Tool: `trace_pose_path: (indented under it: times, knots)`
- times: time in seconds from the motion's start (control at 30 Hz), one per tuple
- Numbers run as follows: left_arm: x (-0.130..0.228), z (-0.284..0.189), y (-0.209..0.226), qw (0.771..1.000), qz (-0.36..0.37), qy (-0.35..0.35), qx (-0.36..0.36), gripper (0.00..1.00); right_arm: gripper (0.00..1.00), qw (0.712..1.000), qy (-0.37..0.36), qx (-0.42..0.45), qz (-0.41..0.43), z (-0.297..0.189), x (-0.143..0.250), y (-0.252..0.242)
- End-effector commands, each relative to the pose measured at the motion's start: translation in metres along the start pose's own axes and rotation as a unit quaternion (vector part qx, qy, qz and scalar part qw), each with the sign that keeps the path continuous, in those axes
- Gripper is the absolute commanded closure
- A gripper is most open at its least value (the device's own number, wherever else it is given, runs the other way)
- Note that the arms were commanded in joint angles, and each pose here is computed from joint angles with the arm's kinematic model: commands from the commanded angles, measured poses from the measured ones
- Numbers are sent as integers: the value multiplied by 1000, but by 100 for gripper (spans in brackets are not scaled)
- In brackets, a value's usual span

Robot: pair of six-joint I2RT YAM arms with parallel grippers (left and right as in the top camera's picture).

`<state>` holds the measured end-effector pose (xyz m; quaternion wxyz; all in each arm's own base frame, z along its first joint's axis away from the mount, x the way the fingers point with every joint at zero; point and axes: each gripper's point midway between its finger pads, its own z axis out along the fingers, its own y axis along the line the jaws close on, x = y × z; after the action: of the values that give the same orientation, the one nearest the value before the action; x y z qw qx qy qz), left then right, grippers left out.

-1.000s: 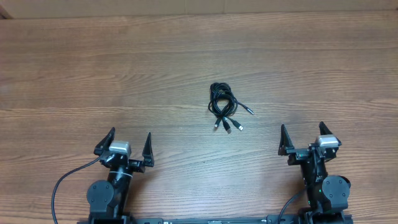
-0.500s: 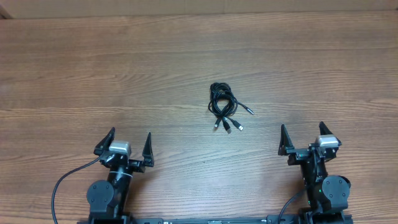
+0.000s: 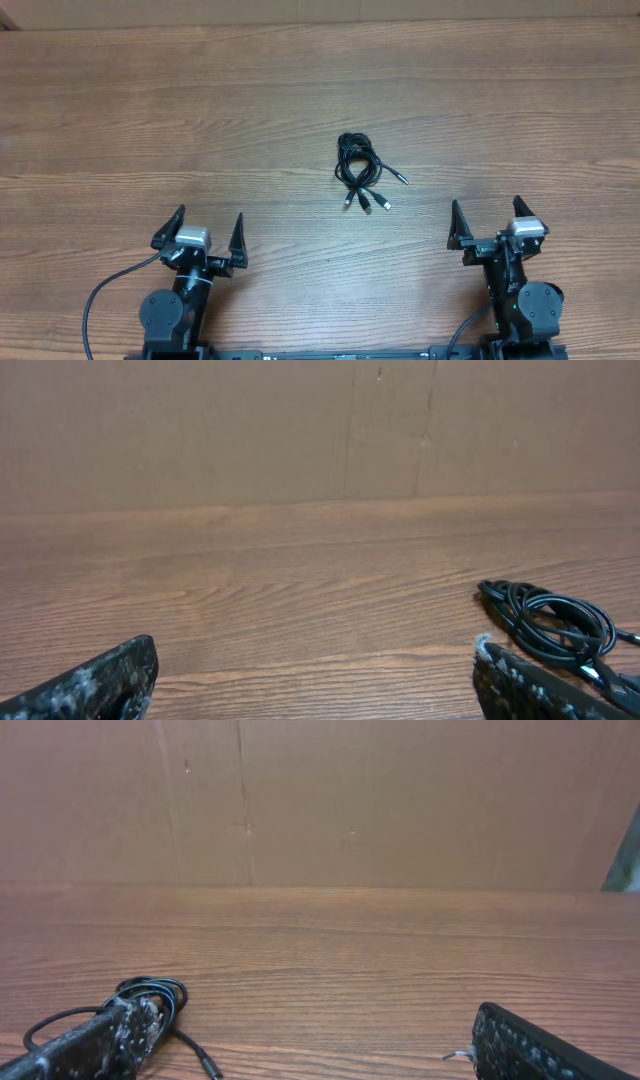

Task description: Untangle cables

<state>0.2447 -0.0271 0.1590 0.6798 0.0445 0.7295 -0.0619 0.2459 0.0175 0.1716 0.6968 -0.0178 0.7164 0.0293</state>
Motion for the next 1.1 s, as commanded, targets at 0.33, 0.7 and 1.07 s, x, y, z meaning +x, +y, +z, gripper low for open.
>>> trace_pose_path:
  times: [0.33,0.7,1.07]
  knots:
    - [1,0,2,1000,-3,-1,-5,0,0,1000,-3,1,0,0,2,-1]
    - [0,0,2,1000,-3,-1,-5,0,0,1000,-3,1,0,0,2,-1]
    - [-2,-2,1,1000,-3,6,-3,0,0,1000,-3,1,0,0,2,-1]
